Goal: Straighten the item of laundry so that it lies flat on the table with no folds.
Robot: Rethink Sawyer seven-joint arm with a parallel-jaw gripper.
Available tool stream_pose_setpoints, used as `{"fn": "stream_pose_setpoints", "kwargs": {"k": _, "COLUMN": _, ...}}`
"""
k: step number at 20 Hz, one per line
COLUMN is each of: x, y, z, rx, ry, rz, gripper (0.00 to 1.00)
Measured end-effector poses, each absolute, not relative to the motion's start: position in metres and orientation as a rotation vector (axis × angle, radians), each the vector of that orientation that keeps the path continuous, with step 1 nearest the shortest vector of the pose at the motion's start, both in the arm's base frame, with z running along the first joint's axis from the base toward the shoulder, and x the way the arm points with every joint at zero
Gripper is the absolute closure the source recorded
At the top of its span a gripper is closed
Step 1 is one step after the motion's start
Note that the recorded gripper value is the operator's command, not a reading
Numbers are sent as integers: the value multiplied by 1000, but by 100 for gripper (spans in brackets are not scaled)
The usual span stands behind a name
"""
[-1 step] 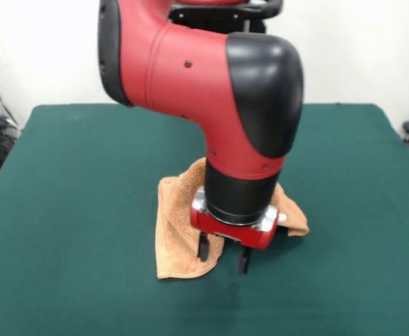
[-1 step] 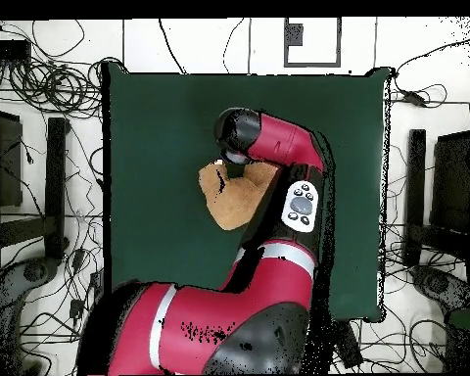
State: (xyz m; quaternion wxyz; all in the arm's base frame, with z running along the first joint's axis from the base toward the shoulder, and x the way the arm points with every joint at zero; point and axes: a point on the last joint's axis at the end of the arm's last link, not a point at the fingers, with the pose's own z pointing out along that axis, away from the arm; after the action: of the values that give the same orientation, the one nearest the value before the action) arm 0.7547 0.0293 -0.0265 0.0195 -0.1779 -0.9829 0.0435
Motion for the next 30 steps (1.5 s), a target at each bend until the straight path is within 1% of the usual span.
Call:
{"fn": "stream_pose_setpoints", "kwargs": {"k": 13, "x": 750, "y": -28, "z": -3, "rx": -723, "ry": -3065, "rz": 93, "gripper": 0}}
{"fn": "stream_pose_setpoints", "kwargs": {"k": 21, "x": 746, "y": -20, "z": -13, "rx": -748, "ry": -3055, "rz": 12, "gripper": 0}}
{"fn": "stream_pose_setpoints", "kwargs": {"k": 30, "x": 742, "y": -6, "z": -33, "rx": -791, "ry": -3007, "rz": -154, "gripper": 0}}
